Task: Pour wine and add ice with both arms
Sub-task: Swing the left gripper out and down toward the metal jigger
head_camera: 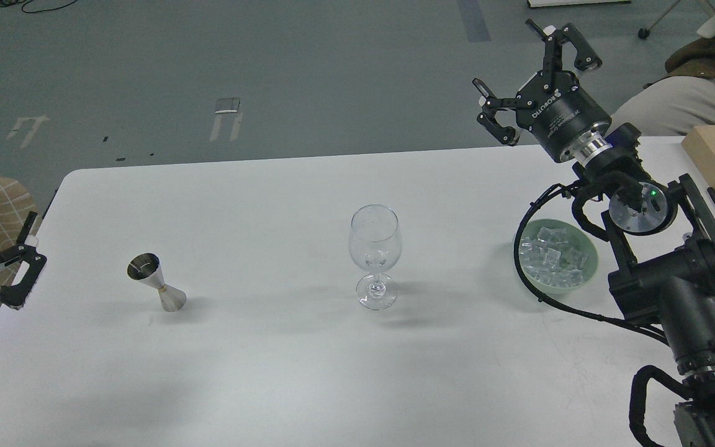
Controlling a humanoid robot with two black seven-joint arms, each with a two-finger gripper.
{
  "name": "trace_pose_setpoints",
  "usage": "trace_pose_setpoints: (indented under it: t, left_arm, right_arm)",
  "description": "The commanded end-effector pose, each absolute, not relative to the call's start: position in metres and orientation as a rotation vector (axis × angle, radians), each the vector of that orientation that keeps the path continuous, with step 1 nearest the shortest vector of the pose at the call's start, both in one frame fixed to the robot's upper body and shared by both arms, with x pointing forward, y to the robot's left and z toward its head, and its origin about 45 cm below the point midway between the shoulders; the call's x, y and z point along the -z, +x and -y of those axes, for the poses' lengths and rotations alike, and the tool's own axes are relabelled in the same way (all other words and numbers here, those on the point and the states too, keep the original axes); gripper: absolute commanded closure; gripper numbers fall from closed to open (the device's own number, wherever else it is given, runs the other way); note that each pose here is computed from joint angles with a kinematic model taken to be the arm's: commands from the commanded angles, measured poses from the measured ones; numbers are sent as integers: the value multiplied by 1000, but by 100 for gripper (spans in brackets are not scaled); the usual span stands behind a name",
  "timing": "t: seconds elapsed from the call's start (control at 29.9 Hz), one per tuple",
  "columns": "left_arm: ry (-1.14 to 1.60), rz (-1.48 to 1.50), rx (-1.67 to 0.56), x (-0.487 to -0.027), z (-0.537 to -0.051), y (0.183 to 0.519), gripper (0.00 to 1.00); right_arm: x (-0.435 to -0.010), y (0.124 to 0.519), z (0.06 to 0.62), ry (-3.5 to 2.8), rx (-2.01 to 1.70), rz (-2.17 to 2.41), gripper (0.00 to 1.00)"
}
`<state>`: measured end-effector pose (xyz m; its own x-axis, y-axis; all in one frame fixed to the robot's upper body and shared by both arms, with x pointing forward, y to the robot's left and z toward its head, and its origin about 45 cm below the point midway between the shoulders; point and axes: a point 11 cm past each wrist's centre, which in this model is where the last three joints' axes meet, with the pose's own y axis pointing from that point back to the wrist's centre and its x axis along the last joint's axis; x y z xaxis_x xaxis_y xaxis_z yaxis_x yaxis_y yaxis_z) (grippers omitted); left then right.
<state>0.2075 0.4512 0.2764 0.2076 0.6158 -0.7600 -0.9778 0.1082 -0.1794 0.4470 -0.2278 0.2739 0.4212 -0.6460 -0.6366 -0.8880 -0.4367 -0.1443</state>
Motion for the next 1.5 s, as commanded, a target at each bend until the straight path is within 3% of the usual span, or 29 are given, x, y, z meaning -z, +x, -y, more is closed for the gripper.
trace_pose_setpoints:
  t: [0.0,0.57,1.47]
  left_arm:
    - [-767,-600,-1308,-270,-456,198,2]
    - [-793,-752,-1425,-222,-452,149,2]
    - [-904,-1004,-1313,-175,-373,136,2]
  right_arm:
    - [-274,447,228,-2215,-696,-1299,0]
    - [-274,447,228,-2215,-696,-1299,0]
    - [-270,446,228,-2214,-706,-1306,0]
